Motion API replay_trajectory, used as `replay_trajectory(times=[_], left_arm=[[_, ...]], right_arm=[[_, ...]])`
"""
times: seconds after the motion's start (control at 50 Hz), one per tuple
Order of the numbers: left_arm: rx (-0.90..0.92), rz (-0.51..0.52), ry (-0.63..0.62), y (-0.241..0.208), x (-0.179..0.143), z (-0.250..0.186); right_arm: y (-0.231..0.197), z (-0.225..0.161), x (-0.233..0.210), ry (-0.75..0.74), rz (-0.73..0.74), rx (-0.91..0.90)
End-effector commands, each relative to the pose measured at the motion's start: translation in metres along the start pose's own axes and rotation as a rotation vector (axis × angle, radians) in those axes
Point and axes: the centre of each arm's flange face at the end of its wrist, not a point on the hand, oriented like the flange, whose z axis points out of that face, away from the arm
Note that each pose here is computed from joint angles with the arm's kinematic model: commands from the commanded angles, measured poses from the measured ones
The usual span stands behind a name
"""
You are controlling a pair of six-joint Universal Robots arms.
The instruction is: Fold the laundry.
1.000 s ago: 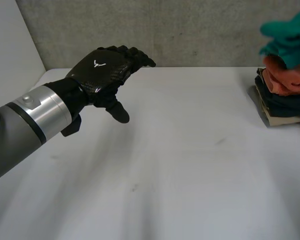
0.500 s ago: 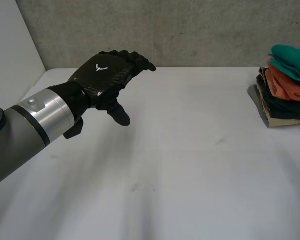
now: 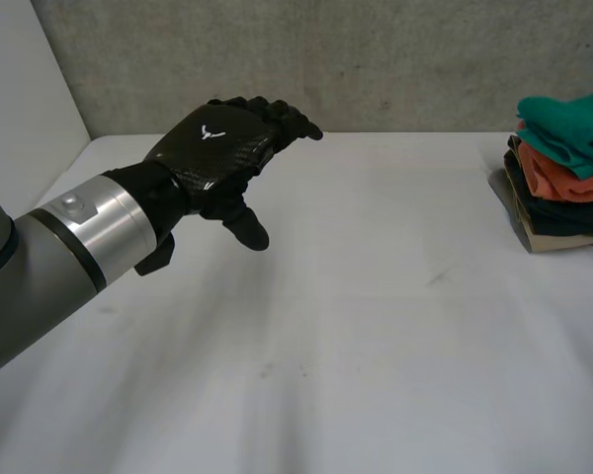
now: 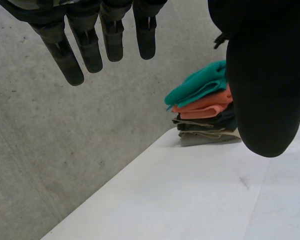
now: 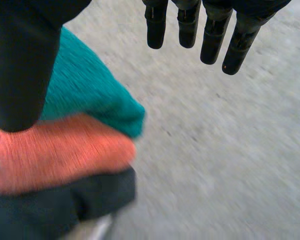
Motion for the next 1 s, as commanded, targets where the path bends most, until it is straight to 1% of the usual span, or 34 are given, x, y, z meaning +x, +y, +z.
replay_trajectory(times=[0.02, 0.06, 0.1, 0.12, 0.18, 0.2, 0.22, 0.24, 0.26, 0.28, 0.34, 0.36, 0.4, 0.42, 0.44, 0.48, 0.5, 0.52, 0.56, 0.58, 0.6, 0.64, 0.66, 0.76, 0.86, 1.0], left_arm=[[0.011, 0.004, 0.009, -0.004, 0.004, -0.001], [0.015, 0.005, 0.005, -0.006, 0.004, -0.001], [0.018, 0.007, -0.003, -0.007, 0.003, -0.002], [0.024, 0.01, -0.012, -0.009, 0.003, -0.003], [0.036, 0.017, -0.029, -0.014, 0.001, -0.005], [0.046, 0.021, -0.046, -0.018, -0.001, -0.005], [0.05, 0.022, -0.055, -0.019, -0.002, -0.006], [0.058, 0.024, -0.084, -0.023, -0.006, -0.006], [0.064, 0.022, -0.103, -0.025, -0.008, -0.006], [0.071, 0.019, -0.119, -0.027, -0.01, -0.006], [0.098, -0.013, -0.209, -0.033, -0.021, -0.008], [0.116, -0.032, -0.26, -0.037, -0.029, -0.009], [0.127, -0.049, -0.31, -0.038, -0.037, -0.01], [0.129, -0.054, -0.338, -0.037, -0.042, -0.011], [0.127, -0.06, -0.383, -0.035, -0.05, -0.012], [0.116, -0.065, -0.422, -0.03, -0.058, -0.014], [0.109, -0.068, -0.44, -0.028, -0.062, -0.015], [0.086, -0.076, -0.464, -0.02, -0.069, -0.018], [0.067, -0.082, -0.473, -0.013, -0.072, -0.019], [0.045, -0.09, -0.478, -0.006, -0.072, -0.021], [0.035, -0.095, -0.477, -0.002, -0.071, -0.021], [0.015, -0.103, -0.475, 0.005, -0.069, -0.022], [0.005, -0.107, -0.477, 0.01, -0.069, -0.023], [-0.011, -0.113, -0.477, 0.02, -0.067, -0.024], [-0.002, -0.113, -0.475, 0.022, -0.066, -0.024], [0.009, -0.112, -0.476, 0.021, -0.065, -0.024]], right_arm=[[0.009, -0.051, 0.073, 0.24, -0.127, -0.157], [0.003, -0.069, 0.109, 0.391, -0.216, -0.206], [-0.003, -0.077, 0.128, 0.485, -0.266, -0.233], [-0.018, -0.083, 0.146, 0.592, -0.324, -0.242], [-0.048, -0.083, 0.159, 0.701, -0.391, -0.219], [-0.062, -0.078, 0.155, 0.733, -0.404, -0.2], [-0.068, -0.072, 0.149, 0.732, -0.4, -0.182], [-0.085, -0.053, 0.125, 0.688, -0.395, -0.13], [-0.097, -0.041, 0.108, 0.651, -0.387, -0.095], [-0.116, -0.028, 0.081, 0.599, -0.368, -0.044], [-0.146, -0.016, 0.032, 0.513, -0.319, 0.026], [-0.162, -0.014, -0.004, 0.444, -0.271, 0.065], [-0.178, -0.017, -0.039, 0.377, -0.221, 0.1], [-0.183, -0.019, -0.056, 0.345, -0.195, 0.111], [-0.186, -0.023, -0.092, 0.271, -0.132, 0.118], [-0.185, -0.027, -0.128, 0.187, -0.069, 0.117], [-0.182, -0.032, -0.169, 0.091, -0.021, 0.113], [-0.18, -0.036, -0.189, 0.042, -0.003, 0.11], [-0.177, -0.044, -0.227, -0.045, 0.032, 0.103], [-0.173, -0.054, -0.259, -0.122, 0.052, 0.092], [-0.172, -0.06, -0.272, -0.153, 0.057, 0.092], [-0.168, -0.069, -0.291, -0.193, 0.065, 0.08], [-0.157, -0.073, -0.302, -0.202, 0.07, 0.051], [-0.136, -0.072, -0.308, -0.135, 0.069, -0.019], [-0.14, -0.071, -0.308, -0.091, 0.073, -0.014], [-0.148, -0.078, -0.308, -0.085, 0.083, 0.006]])
